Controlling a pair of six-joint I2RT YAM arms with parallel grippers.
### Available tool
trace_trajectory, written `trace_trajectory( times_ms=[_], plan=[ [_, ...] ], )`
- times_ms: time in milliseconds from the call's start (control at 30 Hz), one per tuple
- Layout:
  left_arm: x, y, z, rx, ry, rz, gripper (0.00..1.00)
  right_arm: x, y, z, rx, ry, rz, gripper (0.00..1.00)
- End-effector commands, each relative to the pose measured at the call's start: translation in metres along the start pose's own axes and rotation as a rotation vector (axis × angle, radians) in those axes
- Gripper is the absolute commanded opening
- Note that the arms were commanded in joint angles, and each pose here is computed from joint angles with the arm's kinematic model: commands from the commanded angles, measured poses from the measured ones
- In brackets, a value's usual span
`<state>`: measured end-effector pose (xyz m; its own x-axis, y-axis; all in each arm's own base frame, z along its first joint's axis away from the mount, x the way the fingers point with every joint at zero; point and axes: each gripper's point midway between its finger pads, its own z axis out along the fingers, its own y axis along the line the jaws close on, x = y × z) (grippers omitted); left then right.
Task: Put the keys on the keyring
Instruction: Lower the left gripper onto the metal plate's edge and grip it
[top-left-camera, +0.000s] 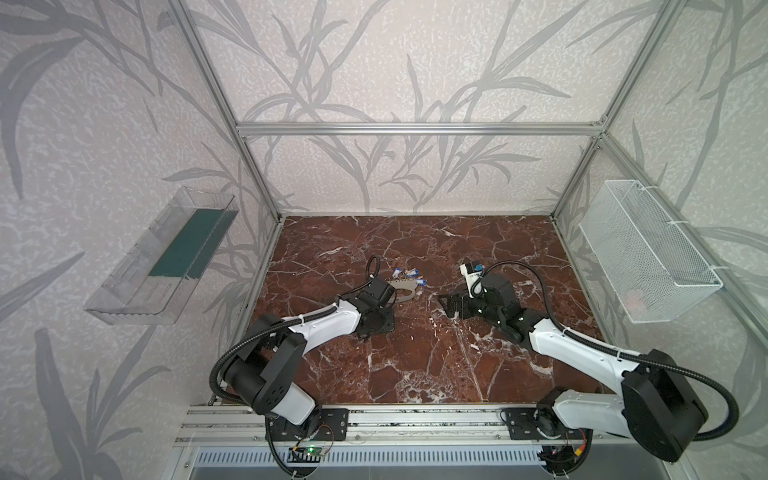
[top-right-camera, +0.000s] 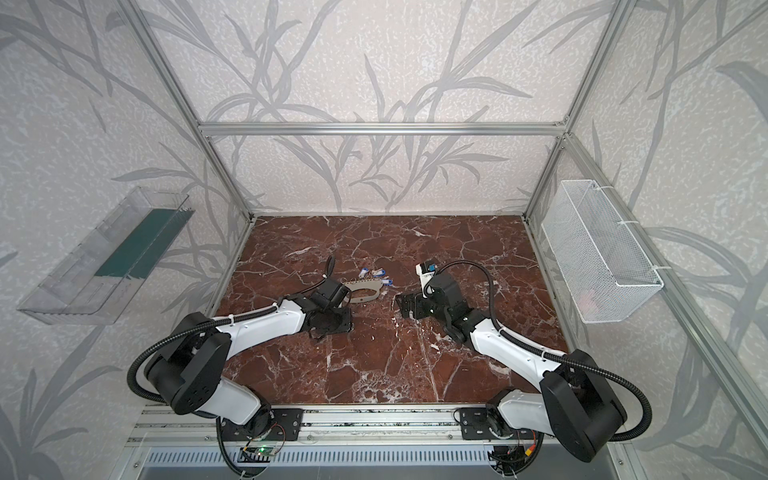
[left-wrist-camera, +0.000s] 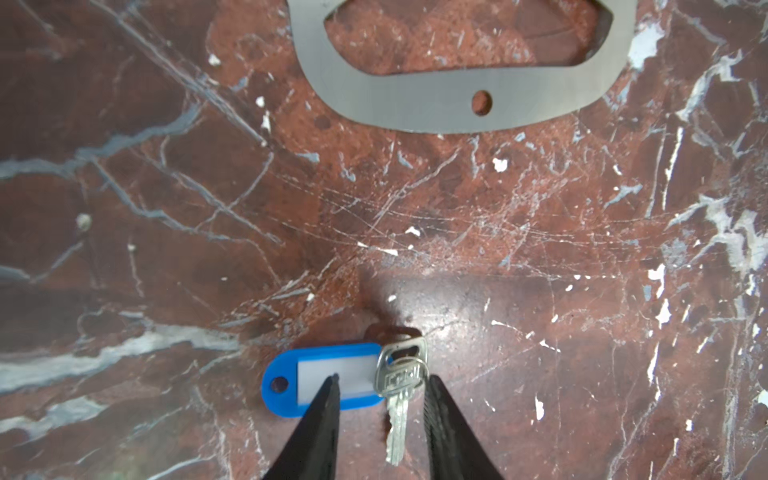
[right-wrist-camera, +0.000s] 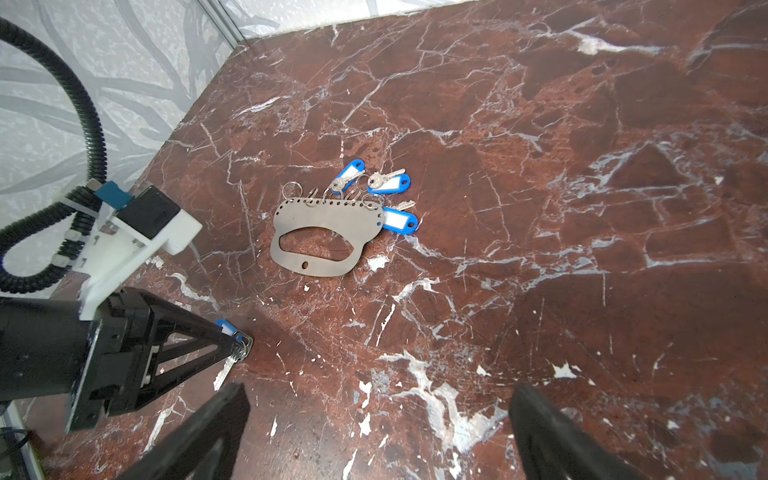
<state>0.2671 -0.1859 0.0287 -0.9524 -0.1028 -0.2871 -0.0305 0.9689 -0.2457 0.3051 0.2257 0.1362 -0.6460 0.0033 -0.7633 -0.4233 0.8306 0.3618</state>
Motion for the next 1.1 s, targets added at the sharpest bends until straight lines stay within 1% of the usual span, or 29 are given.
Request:
trace_trajectory(
  times_ms=[0,100,167,267,367,467,533,667,767,900,1067],
  plan=[
    [-0.009,-0.001,-0.005,-0.021,-0.028,0.021,0.36,-0.007,0.006,-0.002,-0.015,-0.014,-0.013,0.99],
    [-0.024,-0.003,-0.007,-0.048,-0.059,0.049,0.36,-0.006,0.007,-0.002,-0.015,-0.012,-0.013,0.99],
    [-0.035,-0.001,-0.006,-0.096,-0.075,0.05,0.36,-0.006,0.006,-0.002,-0.013,-0.014,-0.014,0.99],
    [-0.055,-0.005,-0.004,-0.146,-0.076,0.101,0.36,-0.005,0.006,-0.002,-0.013,-0.011,-0.015,0.99],
    [-0.074,-0.013,0.003,-0.169,-0.079,0.136,0.35,-0.006,0.008,-0.002,-0.019,-0.012,-0.019,0.99],
    [-0.087,-0.015,0.016,-0.167,-0.064,0.137,0.35,-0.005,0.008,-0.002,-0.013,-0.01,-0.025,0.99],
    [-0.091,-0.015,0.025,-0.165,-0.048,0.135,0.37,-0.005,0.008,-0.002,-0.013,-0.012,-0.027,0.99],
    [-0.094,-0.011,0.036,-0.155,-0.027,0.117,0.37,-0.004,0.012,-0.001,-0.022,-0.008,-0.036,0.99],
    [-0.096,-0.015,0.038,-0.131,-0.032,0.114,0.37,-0.003,0.014,0.0,-0.026,-0.002,-0.041,0.99],
    [-0.107,-0.02,0.035,-0.119,-0.058,0.113,0.37,-0.002,0.015,0.001,-0.027,0.003,-0.042,0.99],
    [-0.112,-0.027,0.045,-0.102,-0.033,0.116,0.37,-0.002,0.015,0.001,-0.024,0.001,-0.046,0.99]
  ],
)
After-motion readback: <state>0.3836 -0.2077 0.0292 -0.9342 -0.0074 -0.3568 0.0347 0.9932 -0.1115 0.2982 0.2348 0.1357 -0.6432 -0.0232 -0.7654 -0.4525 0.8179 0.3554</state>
